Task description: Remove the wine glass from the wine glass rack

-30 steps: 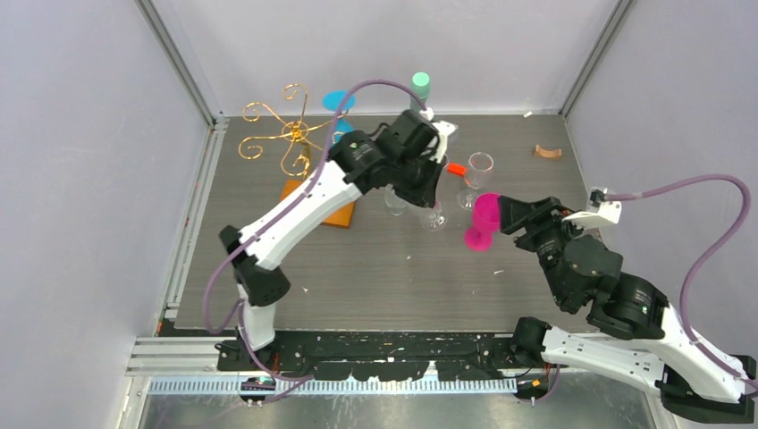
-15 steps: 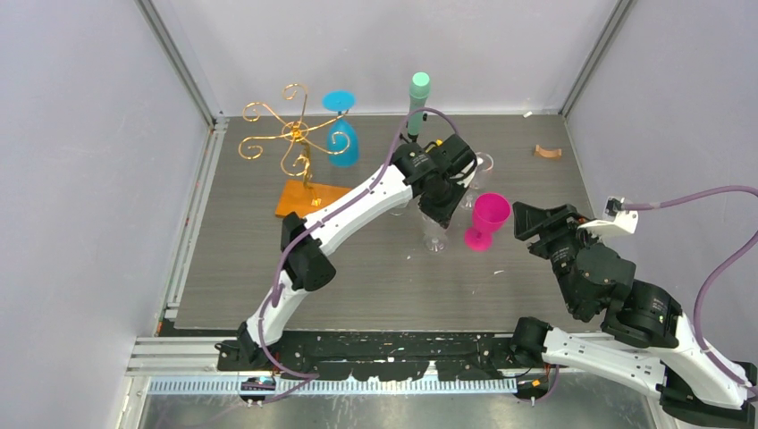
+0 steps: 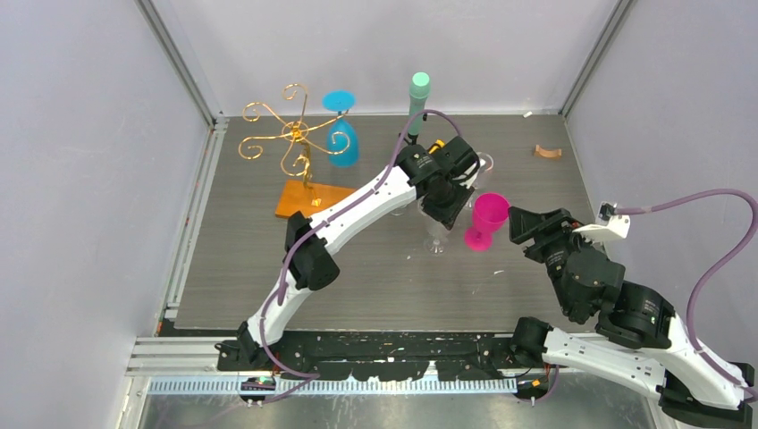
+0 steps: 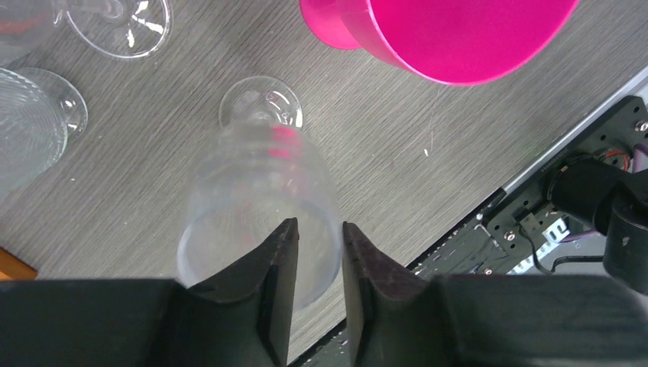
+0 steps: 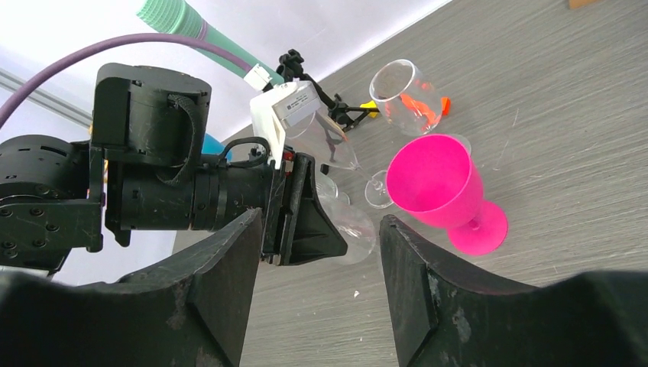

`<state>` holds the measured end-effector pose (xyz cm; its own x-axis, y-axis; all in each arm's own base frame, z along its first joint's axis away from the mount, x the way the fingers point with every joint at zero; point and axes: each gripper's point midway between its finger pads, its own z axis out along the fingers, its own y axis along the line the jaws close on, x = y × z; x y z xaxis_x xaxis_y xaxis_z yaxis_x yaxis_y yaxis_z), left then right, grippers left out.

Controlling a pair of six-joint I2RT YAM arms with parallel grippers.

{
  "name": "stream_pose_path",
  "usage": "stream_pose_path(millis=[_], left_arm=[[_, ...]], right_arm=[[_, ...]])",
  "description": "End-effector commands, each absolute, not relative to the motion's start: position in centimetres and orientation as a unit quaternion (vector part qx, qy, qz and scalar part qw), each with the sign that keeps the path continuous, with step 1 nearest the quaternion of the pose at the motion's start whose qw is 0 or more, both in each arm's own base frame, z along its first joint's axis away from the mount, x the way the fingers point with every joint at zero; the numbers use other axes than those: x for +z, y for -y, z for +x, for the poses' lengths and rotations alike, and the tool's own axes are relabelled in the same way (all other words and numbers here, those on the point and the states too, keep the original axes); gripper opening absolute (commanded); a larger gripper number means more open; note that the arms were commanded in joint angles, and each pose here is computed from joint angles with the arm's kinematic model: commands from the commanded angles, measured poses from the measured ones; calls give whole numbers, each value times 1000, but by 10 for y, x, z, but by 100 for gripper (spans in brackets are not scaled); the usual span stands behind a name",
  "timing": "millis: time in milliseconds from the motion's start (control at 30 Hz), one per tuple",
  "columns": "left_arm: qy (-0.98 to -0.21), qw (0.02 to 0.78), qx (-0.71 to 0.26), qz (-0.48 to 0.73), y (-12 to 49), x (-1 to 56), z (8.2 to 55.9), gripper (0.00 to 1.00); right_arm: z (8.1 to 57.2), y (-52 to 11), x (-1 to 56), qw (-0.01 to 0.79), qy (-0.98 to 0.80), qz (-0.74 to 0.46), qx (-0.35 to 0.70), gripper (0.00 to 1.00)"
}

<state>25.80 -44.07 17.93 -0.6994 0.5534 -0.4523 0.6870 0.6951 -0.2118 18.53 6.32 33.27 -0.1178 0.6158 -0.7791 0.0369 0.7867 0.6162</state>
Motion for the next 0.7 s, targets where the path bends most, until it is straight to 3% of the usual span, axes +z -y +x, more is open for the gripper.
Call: stream_pose_path(millis=[0, 133, 367, 667], left_arm=[[-889, 219, -192, 353, 450, 196, 268, 35], [-875, 249, -212, 356, 452, 222, 270, 56], [-823, 326, -288, 366, 452, 302, 261, 75], [-778, 395, -329, 361, 421, 370, 255, 91]], right_arm=[[187, -62, 344, 627, -686, 261, 261, 63], [186, -62, 344, 626, -685, 263, 263, 63], [185, -61, 347, 626, -685, 261, 267, 63], [185, -62, 345, 622, -689, 261, 265, 63]])
